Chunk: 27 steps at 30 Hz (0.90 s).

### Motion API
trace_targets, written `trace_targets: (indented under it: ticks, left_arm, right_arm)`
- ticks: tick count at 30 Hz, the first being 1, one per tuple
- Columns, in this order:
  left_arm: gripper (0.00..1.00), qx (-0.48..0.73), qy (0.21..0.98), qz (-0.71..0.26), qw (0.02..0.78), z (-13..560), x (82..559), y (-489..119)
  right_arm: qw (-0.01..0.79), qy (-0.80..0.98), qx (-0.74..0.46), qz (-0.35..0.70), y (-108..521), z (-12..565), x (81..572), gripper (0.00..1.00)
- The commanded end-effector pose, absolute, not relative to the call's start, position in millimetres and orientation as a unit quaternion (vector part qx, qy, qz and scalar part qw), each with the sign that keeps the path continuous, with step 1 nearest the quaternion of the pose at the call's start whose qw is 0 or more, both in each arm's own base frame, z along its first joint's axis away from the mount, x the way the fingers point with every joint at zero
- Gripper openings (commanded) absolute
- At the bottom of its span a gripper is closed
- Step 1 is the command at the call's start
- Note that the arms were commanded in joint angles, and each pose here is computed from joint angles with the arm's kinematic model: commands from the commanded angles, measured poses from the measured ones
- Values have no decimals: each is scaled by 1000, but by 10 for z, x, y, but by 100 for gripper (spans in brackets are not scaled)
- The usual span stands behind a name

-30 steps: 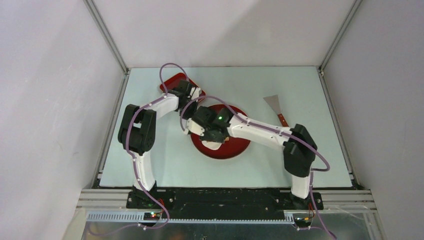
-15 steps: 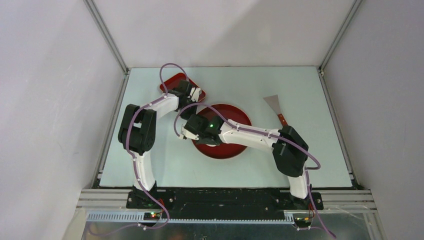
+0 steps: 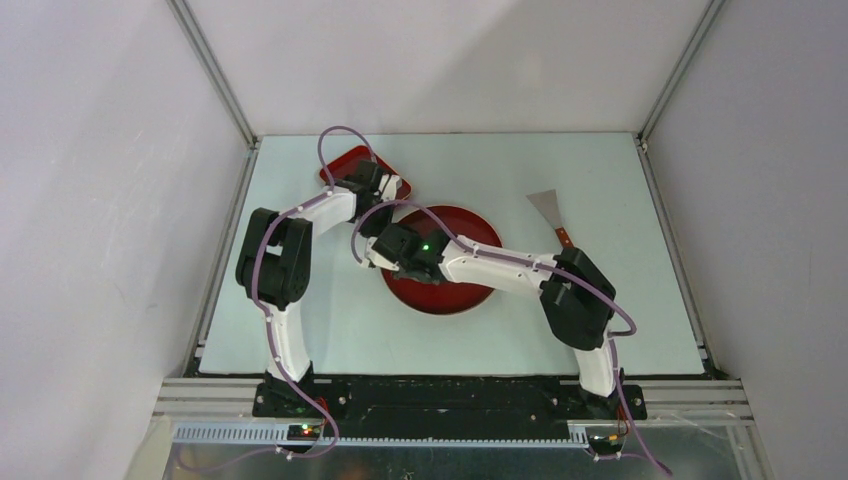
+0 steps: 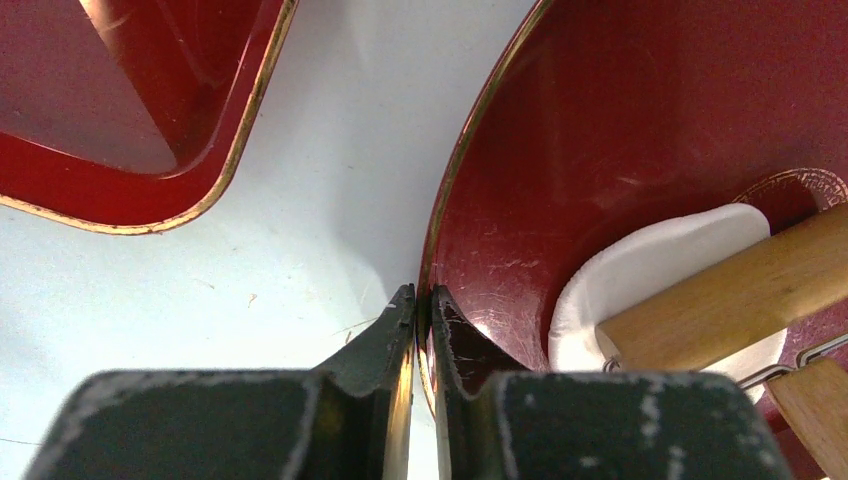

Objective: Roll out the dumpling wrappers from the dough
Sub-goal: Flatten out the dough on the work surface.

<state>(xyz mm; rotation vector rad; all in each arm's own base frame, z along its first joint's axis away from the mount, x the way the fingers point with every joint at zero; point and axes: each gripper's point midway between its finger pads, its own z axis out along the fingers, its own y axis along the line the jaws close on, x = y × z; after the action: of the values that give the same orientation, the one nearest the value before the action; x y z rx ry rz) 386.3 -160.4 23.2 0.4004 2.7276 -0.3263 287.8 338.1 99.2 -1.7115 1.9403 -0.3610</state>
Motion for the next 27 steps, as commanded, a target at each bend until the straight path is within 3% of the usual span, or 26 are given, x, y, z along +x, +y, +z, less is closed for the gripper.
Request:
trace_targets:
  ticks: [1,7,14,27]
  left_arm:
    - [15,142,964,-111,197,294,3974,-1579]
    - [15,141,964,-111,198,293,3984,-1580]
    - [15,141,964,-110,198,295,3981,-1573]
    - [14,140,964,-111,198,300,3984,-1571]
  right_arm:
    - [137,729,-663,-98,3017,482,2536,0]
    - [136,703,-697,-52,3054,569,2154,0]
    - [81,693,-716,-28,2937,367,1805,0]
    - [29,677,-735,0,2829,294,1478,0]
